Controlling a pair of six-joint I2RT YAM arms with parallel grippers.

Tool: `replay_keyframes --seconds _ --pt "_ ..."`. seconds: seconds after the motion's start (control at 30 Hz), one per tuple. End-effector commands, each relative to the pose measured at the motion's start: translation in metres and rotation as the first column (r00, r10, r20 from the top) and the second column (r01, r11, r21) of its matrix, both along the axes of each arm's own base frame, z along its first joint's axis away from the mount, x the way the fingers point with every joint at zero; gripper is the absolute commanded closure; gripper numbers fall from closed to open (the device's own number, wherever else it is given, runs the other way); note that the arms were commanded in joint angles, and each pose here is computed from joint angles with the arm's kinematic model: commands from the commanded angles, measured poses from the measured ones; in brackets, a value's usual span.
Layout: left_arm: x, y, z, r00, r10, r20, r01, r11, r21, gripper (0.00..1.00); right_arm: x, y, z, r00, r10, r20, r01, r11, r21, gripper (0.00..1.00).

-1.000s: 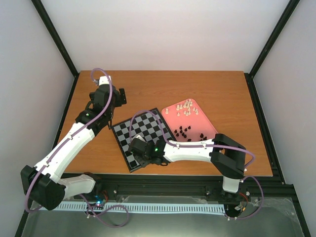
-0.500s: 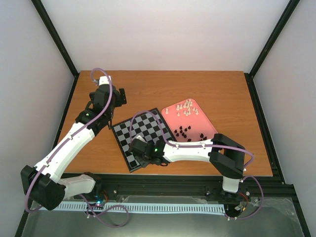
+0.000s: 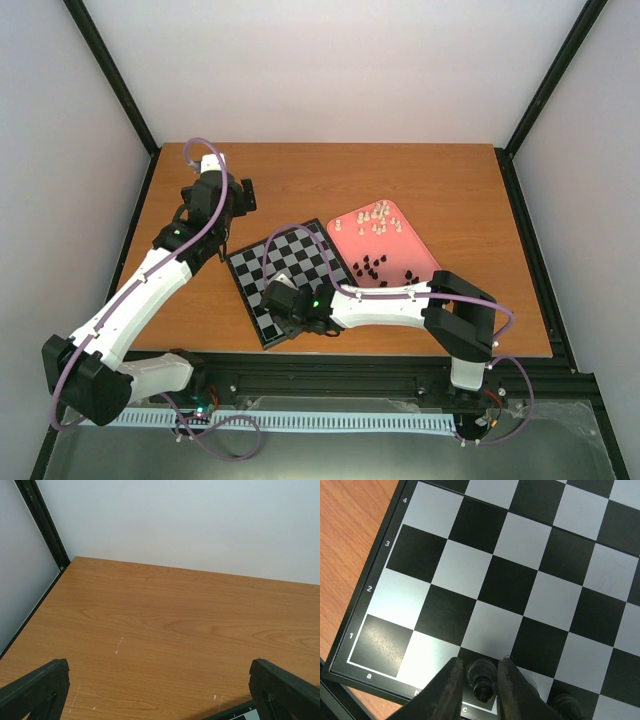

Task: Set up the chess pieces on the board
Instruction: Place the chess piece on the chessboard, then pick up the chess piece from the storage box.

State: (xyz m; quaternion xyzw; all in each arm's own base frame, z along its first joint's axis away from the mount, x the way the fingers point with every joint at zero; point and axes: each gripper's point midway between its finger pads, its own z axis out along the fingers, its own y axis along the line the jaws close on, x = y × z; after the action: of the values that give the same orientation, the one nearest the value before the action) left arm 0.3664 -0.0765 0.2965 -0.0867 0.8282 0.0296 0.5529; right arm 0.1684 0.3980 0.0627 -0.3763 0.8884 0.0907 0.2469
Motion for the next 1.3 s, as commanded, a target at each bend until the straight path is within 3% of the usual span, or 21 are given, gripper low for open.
replay_keyframes --seconds 0.0,0.13,0.33,0.47,0.73,0.93,1.27 --pt "-0.002 -0.002 0.009 1.0 -0.005 0.025 0.005 1.0 -0.012 0.0 -0.003 0.001 0.007 1.0 0.01 0.014 -0.01 1.0 0.02 0.77" --pt "-0.001 -0.001 0.009 1.0 -0.001 0.026 0.001 1.0 -0.011 0.0 -0.005 0.005 0.034 0.999 0.033 0.032 -0.036 0.995 0.093 0.72" --pt "-0.003 -0.001 0.01 1.0 0.0 0.027 0.001 1.0 -0.011 0.0 0.005 -0.012 0.057 0.995 -0.017 0.101 0.007 0.996 0.091 0.72" --pt "-0.003 -0.002 0.009 1.0 -0.007 0.025 0.008 1.0 -0.015 0.0 0.024 -0.044 0.071 0.971 -0.142 0.191 0.133 0.989 0.058 0.59" --pt "0.002 -0.008 0.006 1.0 -0.025 0.017 0.025 0.999 -0.02 0.0 0.067 -0.153 0.04 0.884 -0.431 0.179 0.443 0.896 -0.027 0.58" --pt "0.007 -0.013 0.0 0.999 -0.041 0.004 0.041 0.999 -0.021 0.0 0.081 -0.222 0.019 0.803 -0.579 0.143 0.589 0.808 -0.037 0.58" --pt "0.018 -0.022 -0.008 0.998 -0.064 -0.019 0.064 0.998 -0.014 0.0 0.098 -0.248 -0.006 0.769 -0.634 0.082 0.638 0.768 -0.05 0.59"
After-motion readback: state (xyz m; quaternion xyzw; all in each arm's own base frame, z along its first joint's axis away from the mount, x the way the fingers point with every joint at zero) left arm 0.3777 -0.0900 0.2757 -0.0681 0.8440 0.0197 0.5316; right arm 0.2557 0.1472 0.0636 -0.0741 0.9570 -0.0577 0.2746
